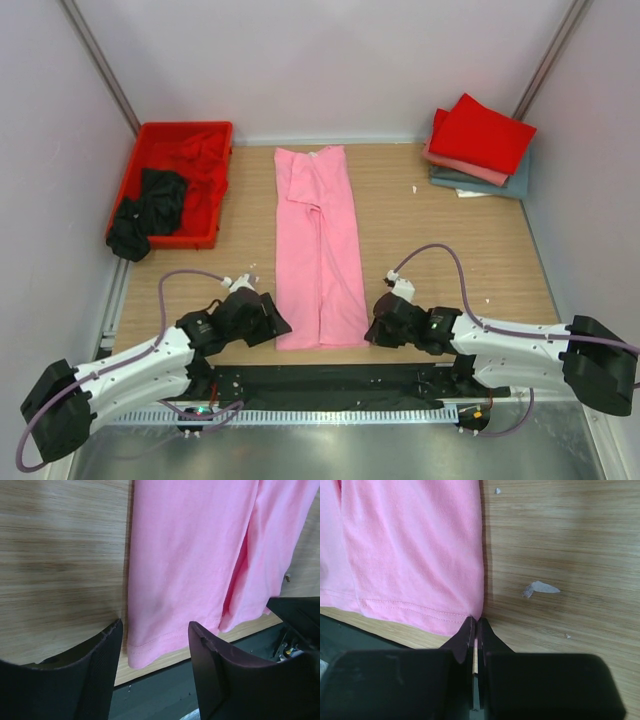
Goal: Fold and stack the t-shirts
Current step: Fold the tshirt
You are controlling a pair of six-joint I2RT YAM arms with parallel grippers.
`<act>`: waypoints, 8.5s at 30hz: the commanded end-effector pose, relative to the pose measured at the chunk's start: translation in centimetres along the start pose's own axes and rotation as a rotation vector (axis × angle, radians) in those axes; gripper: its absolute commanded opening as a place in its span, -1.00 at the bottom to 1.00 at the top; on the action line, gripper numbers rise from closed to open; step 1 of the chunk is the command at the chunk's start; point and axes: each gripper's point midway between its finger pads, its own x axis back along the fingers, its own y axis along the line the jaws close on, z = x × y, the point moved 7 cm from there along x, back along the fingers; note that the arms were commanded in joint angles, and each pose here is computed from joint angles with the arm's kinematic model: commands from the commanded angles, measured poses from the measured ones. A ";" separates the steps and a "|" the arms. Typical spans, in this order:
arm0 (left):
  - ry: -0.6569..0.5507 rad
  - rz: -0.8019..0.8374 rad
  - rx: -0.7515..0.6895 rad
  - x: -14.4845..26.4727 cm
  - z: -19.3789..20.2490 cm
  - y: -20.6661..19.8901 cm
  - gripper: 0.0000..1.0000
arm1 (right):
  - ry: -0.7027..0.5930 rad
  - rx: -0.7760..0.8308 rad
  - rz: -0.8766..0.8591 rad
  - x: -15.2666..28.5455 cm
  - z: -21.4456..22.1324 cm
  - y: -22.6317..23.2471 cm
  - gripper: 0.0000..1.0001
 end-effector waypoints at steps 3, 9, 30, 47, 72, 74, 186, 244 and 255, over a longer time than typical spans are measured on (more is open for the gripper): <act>0.050 -0.145 0.010 0.4 1.6 2.8 0.18 | -0.005 0.010 0.048 -0.4 0.3 -0.9 -0.98; 0.067 -0.084 0.050 1.4 2.4 2.4 0.05 | -0.005 0.015 0.052 -0.6 0.3 -0.9 -0.98; -0.016 -0.182 0.014 0.1 2.2 3.7 -0.60 | 0.000 0.021 0.059 -0.4 0.4 -1.2 -0.97; -0.011 -0.124 -0.128 2.4 1.0 -2.0 -0.98 | -0.159 0.130 0.147 2.8 -3.9 1.1 -0.98; -0.235 -0.235 -0.261 3.1 -15.4 -10.9 -0.98 | -0.314 0.253 0.180 2.4 -20.8 7.1 -0.97; -0.227 -0.252 -0.249 2.2 -16.6 -10.5 -0.99 | -0.312 0.250 0.161 2.2 -22.1 7.7 -0.98; -0.177 -0.185 -0.134 -4.2 -15.0 -5.4 0.07 | 0.029 0.134 -0.114 -4.4 -18.3 0.7 0.28; -0.049 -0.059 -0.043 0.5 -5.3 -4.1 -1.00 | 0.044 0.038 -0.157 1.1 -10.1 -0.7 -0.98; -0.161 0.000 -0.061 6.8 -7.3 -7.8 -0.99 | -0.140 0.091 -0.162 8.9 -13.2 3.6 -0.98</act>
